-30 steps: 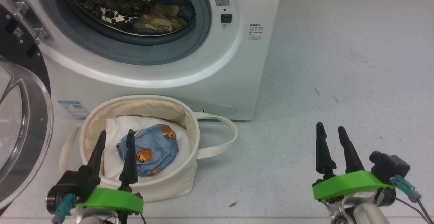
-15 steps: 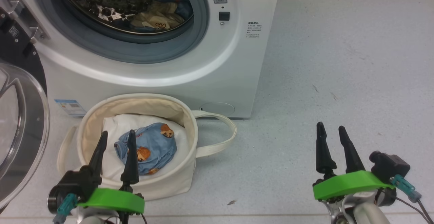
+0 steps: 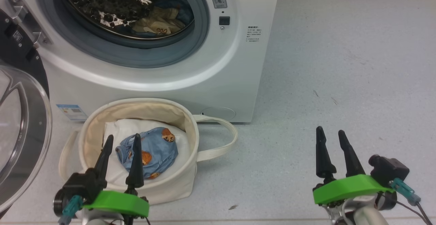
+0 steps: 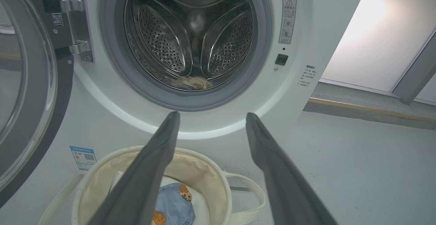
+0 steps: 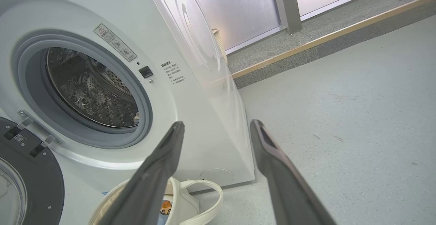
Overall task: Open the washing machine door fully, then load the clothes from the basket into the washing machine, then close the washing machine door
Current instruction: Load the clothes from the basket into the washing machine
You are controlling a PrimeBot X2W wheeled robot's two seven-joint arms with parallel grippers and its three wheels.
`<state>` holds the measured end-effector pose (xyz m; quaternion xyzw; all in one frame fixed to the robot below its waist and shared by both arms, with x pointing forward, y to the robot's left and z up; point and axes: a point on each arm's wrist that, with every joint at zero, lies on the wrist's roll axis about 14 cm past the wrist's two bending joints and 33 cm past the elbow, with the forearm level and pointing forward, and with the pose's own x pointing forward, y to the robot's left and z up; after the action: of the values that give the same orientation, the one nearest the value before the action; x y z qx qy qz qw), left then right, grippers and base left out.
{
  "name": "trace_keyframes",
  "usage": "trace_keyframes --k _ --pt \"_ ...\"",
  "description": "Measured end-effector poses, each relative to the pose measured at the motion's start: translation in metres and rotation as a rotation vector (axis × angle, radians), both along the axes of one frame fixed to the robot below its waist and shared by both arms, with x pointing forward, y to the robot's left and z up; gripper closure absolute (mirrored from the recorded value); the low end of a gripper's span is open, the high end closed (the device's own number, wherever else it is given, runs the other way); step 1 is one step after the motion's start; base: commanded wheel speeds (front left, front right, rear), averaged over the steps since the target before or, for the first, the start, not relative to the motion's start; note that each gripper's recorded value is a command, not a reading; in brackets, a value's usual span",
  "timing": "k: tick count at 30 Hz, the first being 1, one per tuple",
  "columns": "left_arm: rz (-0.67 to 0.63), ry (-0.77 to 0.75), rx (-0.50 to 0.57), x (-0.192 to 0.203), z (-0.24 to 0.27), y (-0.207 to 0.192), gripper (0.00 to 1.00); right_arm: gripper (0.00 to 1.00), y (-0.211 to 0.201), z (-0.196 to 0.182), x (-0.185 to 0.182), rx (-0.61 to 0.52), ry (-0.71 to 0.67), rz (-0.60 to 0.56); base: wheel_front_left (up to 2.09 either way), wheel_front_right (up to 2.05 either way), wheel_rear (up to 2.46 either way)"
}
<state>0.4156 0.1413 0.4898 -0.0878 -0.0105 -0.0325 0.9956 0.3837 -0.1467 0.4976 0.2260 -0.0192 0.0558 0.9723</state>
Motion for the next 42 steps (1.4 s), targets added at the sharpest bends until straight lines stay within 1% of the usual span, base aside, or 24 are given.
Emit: trace_keyframes --k 16,31,36,38,42 --pt "-0.012 0.003 0.002 -0.003 0.0 -0.004 0.0 0.0 0.002 0.002 -0.004 -0.003 -0.006 0.008 0.0 0.0 0.0" --pt "-0.02 0.051 0.005 0.002 -0.018 -0.006 0.0 0.0 0.001 -0.012 0.001 -0.003 0.035 0.002 0.0 0.0 0.0" --pt "-0.022 0.088 0.012 0.001 -0.031 -0.007 0.0 0.0 0.001 -0.016 0.002 -0.003 0.047 0.002 0.0 0.0 0.0" --pt "-0.035 0.123 0.042 0.001 -0.044 -0.01 0.0 0.0 0.0 -0.021 0.003 -0.003 0.06 0.001 0.0 0.0 0.0" --pt "-0.063 0.191 0.069 0.009 -0.068 -0.02 0.0 0.0 0.002 -0.029 0.012 -0.024 0.079 0.011 0.0 0.0 0.0"
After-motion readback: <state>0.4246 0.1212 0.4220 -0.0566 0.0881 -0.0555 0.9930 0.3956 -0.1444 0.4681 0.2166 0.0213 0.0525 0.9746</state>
